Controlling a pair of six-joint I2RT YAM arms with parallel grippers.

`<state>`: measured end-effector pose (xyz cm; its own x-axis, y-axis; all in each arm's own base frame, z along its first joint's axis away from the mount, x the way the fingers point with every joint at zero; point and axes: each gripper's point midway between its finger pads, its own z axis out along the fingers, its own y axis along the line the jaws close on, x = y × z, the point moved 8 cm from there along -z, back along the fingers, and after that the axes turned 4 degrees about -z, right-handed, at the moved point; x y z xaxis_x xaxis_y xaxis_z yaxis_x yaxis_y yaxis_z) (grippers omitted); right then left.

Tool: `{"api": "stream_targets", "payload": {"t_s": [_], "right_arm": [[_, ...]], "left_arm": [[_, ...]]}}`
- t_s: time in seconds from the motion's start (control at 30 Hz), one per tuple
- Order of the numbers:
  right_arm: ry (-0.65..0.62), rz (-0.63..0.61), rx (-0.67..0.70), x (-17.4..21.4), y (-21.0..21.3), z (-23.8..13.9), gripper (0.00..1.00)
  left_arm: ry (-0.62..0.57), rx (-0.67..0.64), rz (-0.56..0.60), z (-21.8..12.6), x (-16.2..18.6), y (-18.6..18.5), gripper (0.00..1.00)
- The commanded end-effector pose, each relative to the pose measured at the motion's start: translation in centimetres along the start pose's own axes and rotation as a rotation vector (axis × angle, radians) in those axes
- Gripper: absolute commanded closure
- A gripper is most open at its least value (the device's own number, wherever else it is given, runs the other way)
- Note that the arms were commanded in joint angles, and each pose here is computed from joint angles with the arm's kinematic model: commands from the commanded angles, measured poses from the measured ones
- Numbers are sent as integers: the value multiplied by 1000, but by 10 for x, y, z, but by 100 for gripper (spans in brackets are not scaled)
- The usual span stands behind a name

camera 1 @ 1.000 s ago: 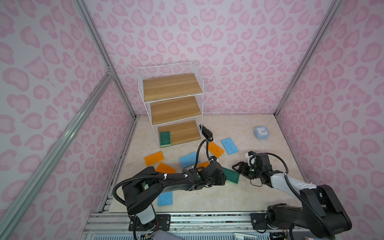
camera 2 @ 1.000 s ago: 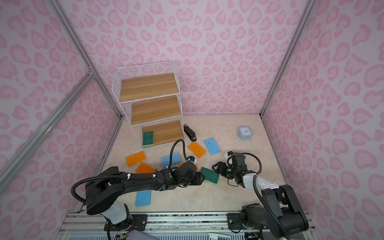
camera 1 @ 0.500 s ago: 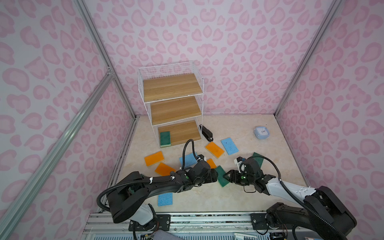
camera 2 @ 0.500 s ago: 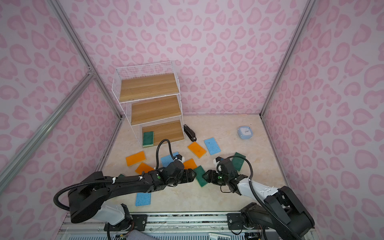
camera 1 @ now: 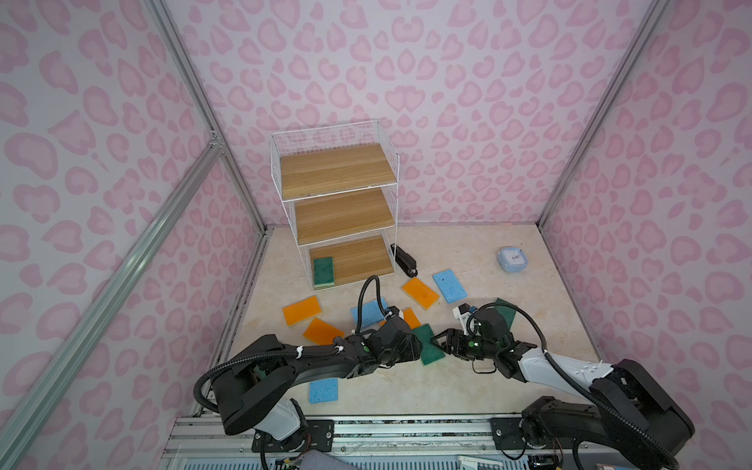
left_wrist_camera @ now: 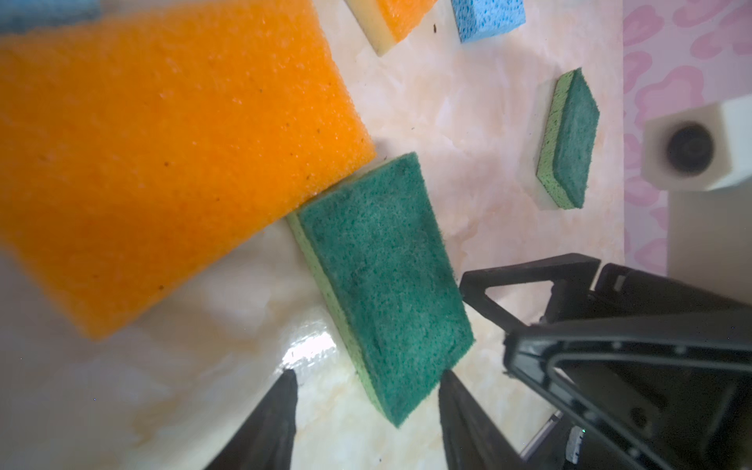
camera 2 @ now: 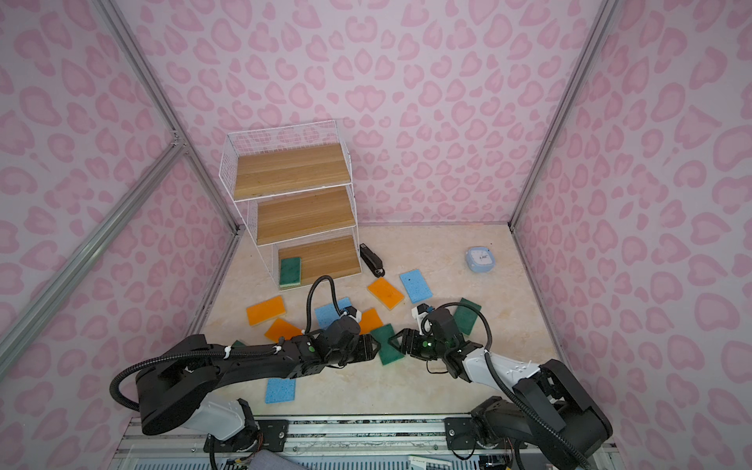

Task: Place and organize the cleaning sponges onto the shelf
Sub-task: 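Grasp the second green sponge with the left gripper while the right gripper approaches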

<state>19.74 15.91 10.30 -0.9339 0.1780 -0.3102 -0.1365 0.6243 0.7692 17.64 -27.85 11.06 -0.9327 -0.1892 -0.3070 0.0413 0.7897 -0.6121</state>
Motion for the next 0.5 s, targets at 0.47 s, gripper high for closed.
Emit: {"api": "stream_targets", "payload": {"t_s": [0.47], "right_arm": [[-14, 34, -65, -15, -6, -3, 44]], "left_arm": [[0, 24, -47, 31, -2, -11, 62]]}}
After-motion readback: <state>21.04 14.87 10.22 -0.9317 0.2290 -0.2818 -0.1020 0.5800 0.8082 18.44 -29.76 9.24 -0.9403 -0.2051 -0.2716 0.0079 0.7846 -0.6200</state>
